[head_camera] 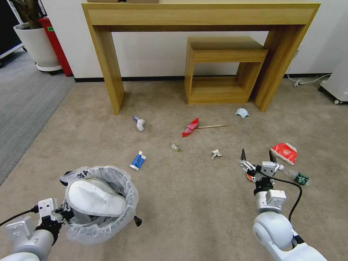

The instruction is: Pick up the trash bin and place the garbage on the floor into it.

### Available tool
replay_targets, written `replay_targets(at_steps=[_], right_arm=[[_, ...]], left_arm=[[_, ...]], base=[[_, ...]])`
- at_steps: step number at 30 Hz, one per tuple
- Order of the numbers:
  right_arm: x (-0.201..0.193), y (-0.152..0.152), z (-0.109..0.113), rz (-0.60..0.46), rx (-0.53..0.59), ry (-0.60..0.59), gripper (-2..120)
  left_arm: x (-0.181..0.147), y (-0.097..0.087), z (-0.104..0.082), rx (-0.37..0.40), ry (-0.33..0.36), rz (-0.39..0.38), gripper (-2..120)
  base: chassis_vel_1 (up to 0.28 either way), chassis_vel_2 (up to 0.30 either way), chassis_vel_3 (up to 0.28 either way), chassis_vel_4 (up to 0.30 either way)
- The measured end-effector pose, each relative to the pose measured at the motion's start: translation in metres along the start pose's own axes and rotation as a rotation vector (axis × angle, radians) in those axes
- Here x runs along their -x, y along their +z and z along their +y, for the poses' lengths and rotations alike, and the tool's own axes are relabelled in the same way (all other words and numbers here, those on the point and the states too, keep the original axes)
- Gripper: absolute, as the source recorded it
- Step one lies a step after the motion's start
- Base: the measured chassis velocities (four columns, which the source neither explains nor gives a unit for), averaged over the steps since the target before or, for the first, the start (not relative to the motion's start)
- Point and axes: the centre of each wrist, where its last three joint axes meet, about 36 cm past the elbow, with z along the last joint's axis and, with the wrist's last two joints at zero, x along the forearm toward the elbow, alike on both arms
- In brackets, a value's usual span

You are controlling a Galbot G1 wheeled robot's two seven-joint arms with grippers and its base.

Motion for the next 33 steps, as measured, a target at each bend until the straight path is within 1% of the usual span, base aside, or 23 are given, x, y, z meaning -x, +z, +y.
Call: replay_targets(at_steps=[10, 23, 27, 33], right_arm=[[-0.001, 0.002, 0.002, 0.001, -0.001, -0.007, 99], [-0.002, 0.007, 0.007, -0.004, -0.003, -0.018, 100], [0.001, 0.009, 0.009, -0.03, -0.022, -0.016, 100], [-0.001, 0.01, 0.012, -0.026, -0.013, -0.02, 99]], left_arm=[[0.0, -0.001, 0.0, 0.004, 0.002, 0.004, 1], [0.002, 0.001, 0.001, 0.018, -0.003, -0.01, 1], [0.003, 0.0, 0.0, 0.017, -0.001, -0.013, 1], [0.004, -0.001, 0.001, 0.018, 0.0, -0.014, 1]], base=[[0.0, 0.0, 0.0, 0.0], [0.0, 0.0, 0.0, 0.0], [0.0, 0.0, 0.0, 0.0], [0.0, 0.0, 0.0, 0.0]])
